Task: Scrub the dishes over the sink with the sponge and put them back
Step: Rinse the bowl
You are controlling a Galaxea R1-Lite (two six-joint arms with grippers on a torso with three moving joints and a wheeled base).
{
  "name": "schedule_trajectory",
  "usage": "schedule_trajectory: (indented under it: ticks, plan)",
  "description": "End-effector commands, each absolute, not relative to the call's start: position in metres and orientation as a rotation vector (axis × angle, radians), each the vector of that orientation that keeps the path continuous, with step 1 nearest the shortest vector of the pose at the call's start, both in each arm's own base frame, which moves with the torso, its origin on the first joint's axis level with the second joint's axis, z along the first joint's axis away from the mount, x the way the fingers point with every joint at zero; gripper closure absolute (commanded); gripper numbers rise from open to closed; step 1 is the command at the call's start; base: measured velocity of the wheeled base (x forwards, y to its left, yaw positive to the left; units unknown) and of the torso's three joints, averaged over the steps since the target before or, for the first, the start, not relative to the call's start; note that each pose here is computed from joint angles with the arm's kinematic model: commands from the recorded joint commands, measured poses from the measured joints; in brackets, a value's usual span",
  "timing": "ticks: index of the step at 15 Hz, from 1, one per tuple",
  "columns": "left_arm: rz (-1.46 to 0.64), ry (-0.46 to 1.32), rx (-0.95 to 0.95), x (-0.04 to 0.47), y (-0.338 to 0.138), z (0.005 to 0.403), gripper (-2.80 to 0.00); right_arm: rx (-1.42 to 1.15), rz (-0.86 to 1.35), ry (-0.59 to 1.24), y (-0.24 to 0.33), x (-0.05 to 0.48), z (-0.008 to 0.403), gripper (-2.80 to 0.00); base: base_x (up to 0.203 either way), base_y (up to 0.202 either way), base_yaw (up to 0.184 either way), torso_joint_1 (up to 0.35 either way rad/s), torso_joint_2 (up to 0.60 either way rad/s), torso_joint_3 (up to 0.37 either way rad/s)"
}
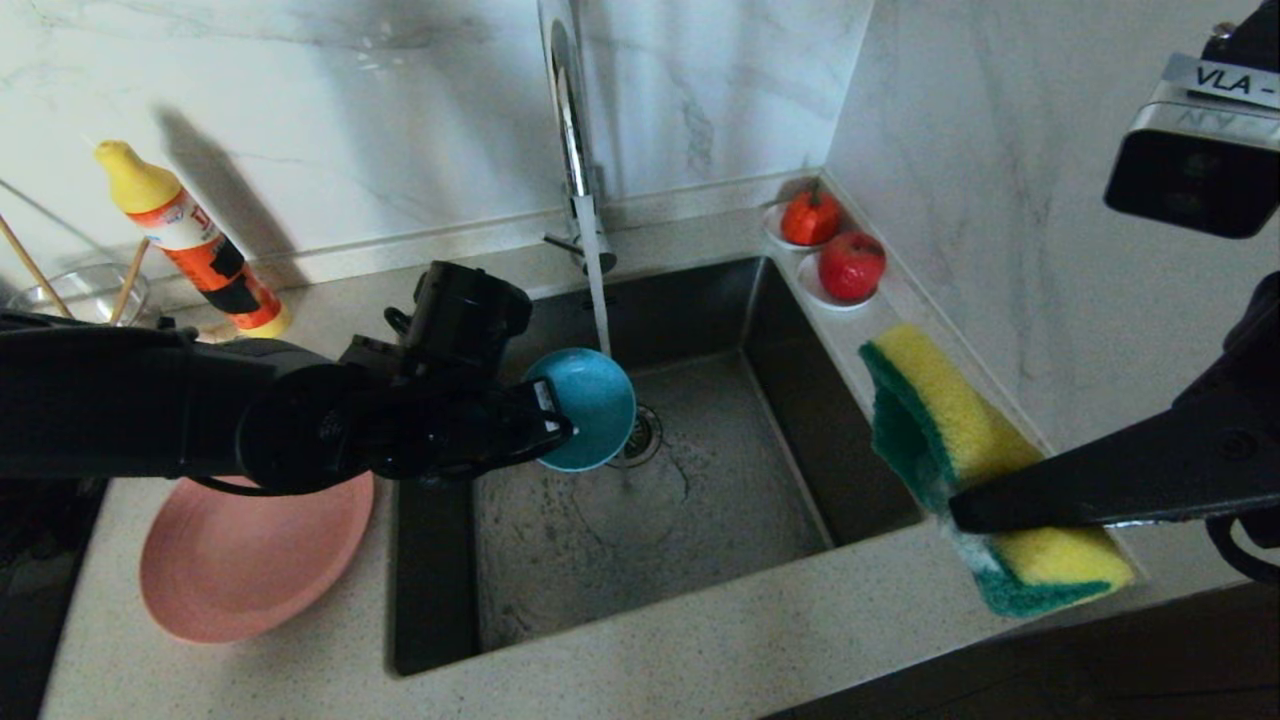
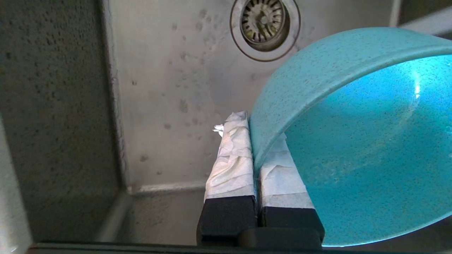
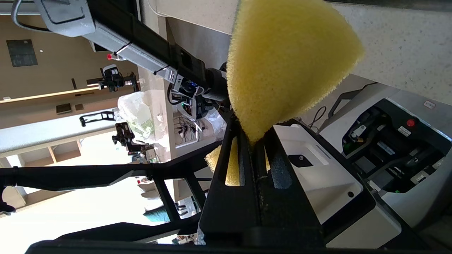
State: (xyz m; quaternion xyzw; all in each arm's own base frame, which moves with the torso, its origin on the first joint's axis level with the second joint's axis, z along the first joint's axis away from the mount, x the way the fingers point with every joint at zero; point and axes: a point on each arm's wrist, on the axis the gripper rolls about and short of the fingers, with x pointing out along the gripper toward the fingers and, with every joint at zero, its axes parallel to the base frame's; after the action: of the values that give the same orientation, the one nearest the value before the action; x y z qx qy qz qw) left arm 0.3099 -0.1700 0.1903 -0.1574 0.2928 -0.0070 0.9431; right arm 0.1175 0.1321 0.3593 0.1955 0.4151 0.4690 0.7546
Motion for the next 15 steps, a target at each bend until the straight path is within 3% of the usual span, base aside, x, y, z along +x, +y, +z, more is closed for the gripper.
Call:
schedule_trajectory:
  ticks: [1, 15]
  plan:
    - [0.008, 0.610, -0.334, 0.319, -0.171, 0.182, 0.00, 0.425, 1.018, 0.920, 0.132, 0.118, 0.357, 0.00, 0.000, 0.000, 0.000, 0.000, 0.00, 0.000]
    - [0.080, 0.585, -0.485, 0.357, -0.166, 0.176, 0.00, 0.420, 1.008, 0.946, 0.134, 0.120, 0.351, 0.00, 0.000, 0.000, 0.000, 0.000, 0.00, 0.000]
